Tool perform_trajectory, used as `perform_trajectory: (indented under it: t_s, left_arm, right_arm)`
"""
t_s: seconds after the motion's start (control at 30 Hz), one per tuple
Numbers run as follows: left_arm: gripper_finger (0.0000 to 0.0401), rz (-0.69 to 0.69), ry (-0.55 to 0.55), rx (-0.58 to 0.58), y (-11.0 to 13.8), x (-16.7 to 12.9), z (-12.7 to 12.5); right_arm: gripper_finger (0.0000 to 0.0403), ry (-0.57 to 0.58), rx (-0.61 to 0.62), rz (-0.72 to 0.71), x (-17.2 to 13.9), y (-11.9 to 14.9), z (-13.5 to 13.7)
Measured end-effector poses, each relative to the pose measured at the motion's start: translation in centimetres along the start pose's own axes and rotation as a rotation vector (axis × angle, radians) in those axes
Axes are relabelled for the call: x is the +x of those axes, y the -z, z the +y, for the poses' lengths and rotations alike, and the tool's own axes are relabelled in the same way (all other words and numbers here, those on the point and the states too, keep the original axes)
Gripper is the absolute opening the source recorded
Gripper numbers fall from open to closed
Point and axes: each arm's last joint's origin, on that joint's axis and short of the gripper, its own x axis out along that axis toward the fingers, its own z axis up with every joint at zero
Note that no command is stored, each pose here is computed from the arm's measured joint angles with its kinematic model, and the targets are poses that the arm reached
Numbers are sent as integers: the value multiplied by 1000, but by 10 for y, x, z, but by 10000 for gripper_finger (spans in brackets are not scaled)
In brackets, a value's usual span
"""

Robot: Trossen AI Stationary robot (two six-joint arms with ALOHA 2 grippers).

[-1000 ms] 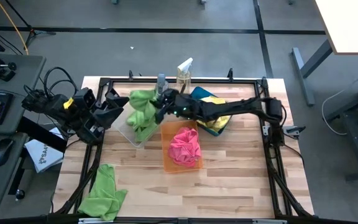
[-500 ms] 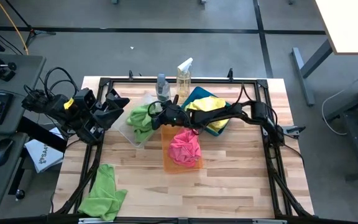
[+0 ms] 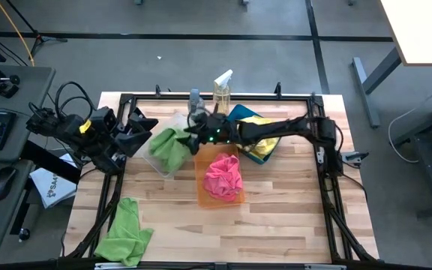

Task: Sort microfiber towel by color & place in baskets
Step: Put the green towel into the transparent bin

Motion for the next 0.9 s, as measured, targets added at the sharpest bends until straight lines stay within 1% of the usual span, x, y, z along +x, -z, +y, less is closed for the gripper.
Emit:
perform_trajectory:
  t_s: [0.1,0.17,0.23,0.27,0.33,0.37,0.43,0.5,0.53,0.57,0.6,0.67,0.73,0.8,0.87,0.9]
  left_arm:
    - [205,39,-44,27,5,0,2]
    - [205,82,-81,47,10,-1,4]
    - [205,139,-125,53,17,-1,7]
    - [205,175,-157,57,22,-1,9]
    - [205,255,-226,63,36,-1,12]
    - [205,303,-265,71,45,-1,15]
    - [205,390,-336,91,65,0,20]
    - [205,468,-422,106,86,2,27]
    - [203,498,-471,99,96,4,32]
    - [200,532,-520,95,106,5,38]
    - [194,576,-564,98,115,6,45]
    - [175,697,-637,97,130,6,63]
    - [144,848,-730,77,139,1,86]
    - [99,991,-847,92,142,-6,109]
    - [42,1106,-955,155,141,-15,128]
    - [22,1154,-995,189,140,-19,136]
  right_arm:
    - [317,23,-82,16,-18,-18,4]
    - [315,37,-147,39,-36,-31,9]
    - [303,55,-216,71,-59,-44,18]
    - [290,80,-251,98,-72,-48,23]
    - [250,161,-330,169,-99,-52,32]
    - [220,208,-374,210,-113,-51,37]
    - [147,289,-441,298,-140,-49,46]
    - [59,342,-482,361,-168,-47,55]
    - [30,360,-493,385,-182,-47,59]
    - [18,377,-498,402,-195,-46,63]
    - [22,408,-488,408,-206,-45,66]
    - [32,476,-470,403,-229,-43,72]
    - [28,542,-447,383,-251,-41,77]
    - [12,584,-407,357,-272,-39,82]
    - [4,609,-369,339,-289,-35,87]
    - [6,621,-348,325,-296,-32,89]
